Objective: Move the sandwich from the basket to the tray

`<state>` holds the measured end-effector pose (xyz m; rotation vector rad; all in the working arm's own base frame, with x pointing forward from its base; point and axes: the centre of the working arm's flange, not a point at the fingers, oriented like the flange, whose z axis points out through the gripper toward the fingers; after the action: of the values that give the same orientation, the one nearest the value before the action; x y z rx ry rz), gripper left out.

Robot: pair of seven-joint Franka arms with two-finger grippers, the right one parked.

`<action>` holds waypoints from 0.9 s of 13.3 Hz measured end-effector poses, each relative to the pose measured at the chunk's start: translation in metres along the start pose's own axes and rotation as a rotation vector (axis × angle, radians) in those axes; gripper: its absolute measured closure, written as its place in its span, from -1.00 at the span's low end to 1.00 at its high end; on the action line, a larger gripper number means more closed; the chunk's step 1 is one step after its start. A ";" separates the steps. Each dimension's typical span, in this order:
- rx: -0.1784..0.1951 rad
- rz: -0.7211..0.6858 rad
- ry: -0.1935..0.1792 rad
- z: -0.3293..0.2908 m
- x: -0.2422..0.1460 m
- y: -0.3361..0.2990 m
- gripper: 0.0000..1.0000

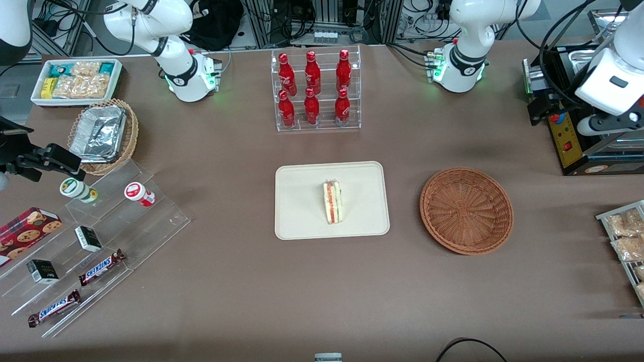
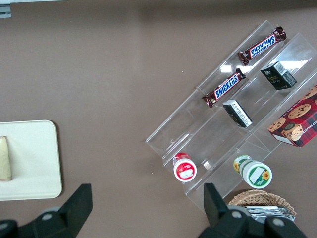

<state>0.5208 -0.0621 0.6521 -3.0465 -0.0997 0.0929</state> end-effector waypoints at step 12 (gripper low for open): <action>-0.062 -0.049 0.057 -0.012 0.026 -0.024 -1.00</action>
<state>0.5455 -0.0372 0.6644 -3.1031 -0.1760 -0.0004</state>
